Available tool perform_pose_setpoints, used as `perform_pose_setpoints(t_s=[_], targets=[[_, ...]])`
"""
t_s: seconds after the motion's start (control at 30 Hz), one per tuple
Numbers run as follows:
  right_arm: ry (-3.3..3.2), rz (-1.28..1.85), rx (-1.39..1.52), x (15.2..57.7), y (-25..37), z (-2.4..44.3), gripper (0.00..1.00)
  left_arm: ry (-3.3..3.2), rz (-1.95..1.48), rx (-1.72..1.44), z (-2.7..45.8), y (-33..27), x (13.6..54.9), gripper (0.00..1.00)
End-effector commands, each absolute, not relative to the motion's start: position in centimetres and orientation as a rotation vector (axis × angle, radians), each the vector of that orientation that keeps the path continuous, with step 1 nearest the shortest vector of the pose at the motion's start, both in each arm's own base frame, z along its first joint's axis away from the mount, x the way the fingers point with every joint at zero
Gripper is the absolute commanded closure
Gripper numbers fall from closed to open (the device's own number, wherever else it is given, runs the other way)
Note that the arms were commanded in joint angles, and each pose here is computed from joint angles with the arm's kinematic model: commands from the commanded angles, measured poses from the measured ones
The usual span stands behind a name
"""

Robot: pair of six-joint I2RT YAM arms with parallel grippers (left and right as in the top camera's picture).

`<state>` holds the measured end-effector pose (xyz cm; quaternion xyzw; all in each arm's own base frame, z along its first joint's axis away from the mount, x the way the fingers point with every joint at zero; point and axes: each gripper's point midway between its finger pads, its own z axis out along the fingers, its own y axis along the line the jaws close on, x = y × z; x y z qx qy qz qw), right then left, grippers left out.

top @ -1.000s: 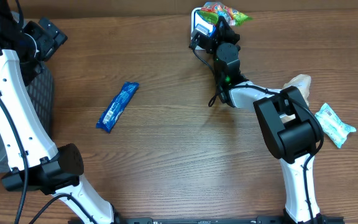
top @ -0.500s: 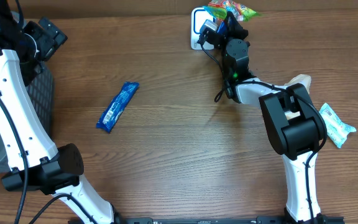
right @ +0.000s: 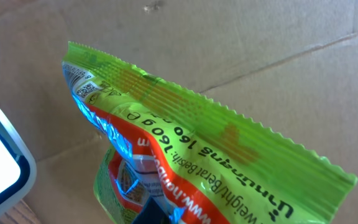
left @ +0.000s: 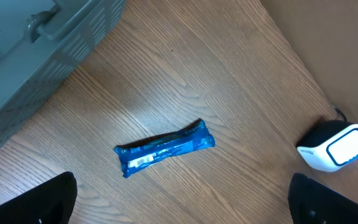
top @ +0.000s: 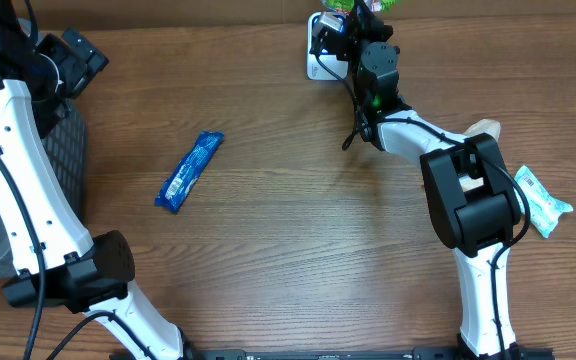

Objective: Scan the item barcode
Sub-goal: 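Hold the Haribo bag barcode side against the scanner with right gripper, then keep the Haribo bag pressed at the scanner with the right gripper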

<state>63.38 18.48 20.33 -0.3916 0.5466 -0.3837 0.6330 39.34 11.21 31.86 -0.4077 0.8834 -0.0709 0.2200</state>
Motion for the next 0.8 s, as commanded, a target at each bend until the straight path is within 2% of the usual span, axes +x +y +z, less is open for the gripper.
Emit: perform_pose_setpoints(t_s=[0.0, 0.33, 0.53, 0.77], targets=[[1.195, -0.854, -0.869, 63.4, 19.2, 22.7, 0.96, 2.412, -0.209, -1.112, 33.2, 10.7, 38.9, 0.0], [1.331, -0.847, -0.978, 64.8, 18.5, 20.4, 0.96, 2.412, -0.209, -1.112, 33.2, 10.7, 38.9, 0.0], [1.387, -0.846, -0.87, 66.2, 17.1, 21.8, 0.96, 2.412, -0.209, -1.112, 33.2, 10.7, 38.9, 0.0], [1.416, -0.851, -0.901, 66.6, 17.2, 18.8, 0.96, 2.412, -0.209, -1.112, 33.2, 10.7, 38.9, 0.0]])
